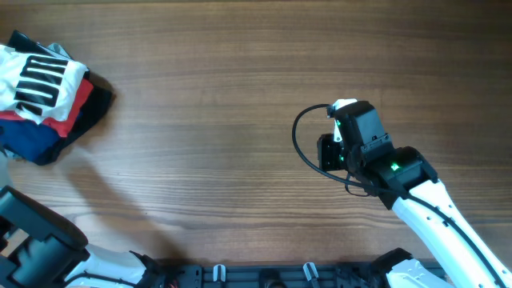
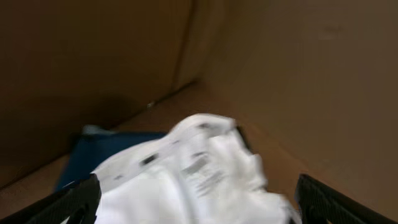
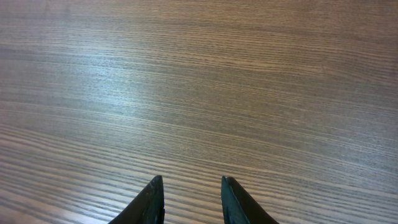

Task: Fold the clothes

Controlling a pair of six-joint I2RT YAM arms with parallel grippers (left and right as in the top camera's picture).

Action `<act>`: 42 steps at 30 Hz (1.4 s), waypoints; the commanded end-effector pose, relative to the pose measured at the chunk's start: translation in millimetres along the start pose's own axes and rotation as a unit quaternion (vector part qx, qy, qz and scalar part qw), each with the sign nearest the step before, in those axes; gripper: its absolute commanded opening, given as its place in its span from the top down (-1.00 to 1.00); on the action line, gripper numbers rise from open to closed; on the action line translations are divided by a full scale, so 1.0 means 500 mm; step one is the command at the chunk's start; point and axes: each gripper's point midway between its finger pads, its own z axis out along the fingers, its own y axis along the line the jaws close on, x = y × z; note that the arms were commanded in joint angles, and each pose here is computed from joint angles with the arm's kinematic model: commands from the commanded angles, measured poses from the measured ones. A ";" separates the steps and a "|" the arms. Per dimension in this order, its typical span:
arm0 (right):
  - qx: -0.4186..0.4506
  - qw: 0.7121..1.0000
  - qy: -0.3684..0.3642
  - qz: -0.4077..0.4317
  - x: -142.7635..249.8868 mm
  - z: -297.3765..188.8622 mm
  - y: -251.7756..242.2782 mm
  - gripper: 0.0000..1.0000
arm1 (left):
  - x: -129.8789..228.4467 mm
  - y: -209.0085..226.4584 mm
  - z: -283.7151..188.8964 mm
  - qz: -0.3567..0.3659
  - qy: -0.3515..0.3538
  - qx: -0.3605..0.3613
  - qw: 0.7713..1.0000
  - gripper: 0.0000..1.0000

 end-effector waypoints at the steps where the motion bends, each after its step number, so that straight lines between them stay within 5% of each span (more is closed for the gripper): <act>1: 0.005 1.000 -0.017 0.006 -0.016 -0.014 -0.003 0.39 | -0.046 -0.171 -0.064 0.012 0.010 0.150 0.989 -0.99; 4: 0.005 1.000 -0.016 0.006 -0.016 -0.014 -0.003 0.39 | 0.082 -0.230 -0.074 -0.018 0.134 0.172 0.976 -1.00; 9: 0.005 1.000 -0.017 0.006 -0.016 -0.014 -0.003 0.39 | 0.232 -0.172 -0.076 -0.056 0.265 0.070 0.960 -0.99; 16: 0.005 1.000 -0.016 0.006 -0.016 -0.014 -0.003 0.39 | 0.209 -0.162 0.012 -0.040 0.201 0.083 0.975 -0.99; 25: 0.006 1.000 -0.016 0.009 -0.015 -0.014 -0.004 0.39 | 0.308 -0.094 0.092 -0.053 0.230 0.059 0.970 -0.99; 31: 0.006 1.000 -0.015 0.009 -0.014 -0.013 -0.004 0.39 | 0.241 -0.118 0.078 -0.054 0.197 0.103 0.973 -0.99; 35: 0.005 1.000 -0.016 0.009 -0.016 -0.014 -0.003 -0.28 | 0.130 -0.193 0.016 -0.028 0.144 0.137 0.980 -0.99; 37: 0.000 1.000 -0.020 0.009 -0.020 -0.014 0.001 -0.99 | 0.098 -0.245 -0.033 -0.016 0.136 0.155 0.978 -0.99; 42: -0.030 0.999 -0.042 0.007 -0.044 -0.016 0.024 -0.99 | 0.128 -0.366 -0.145 0.017 0.181 0.173 0.968 -1.00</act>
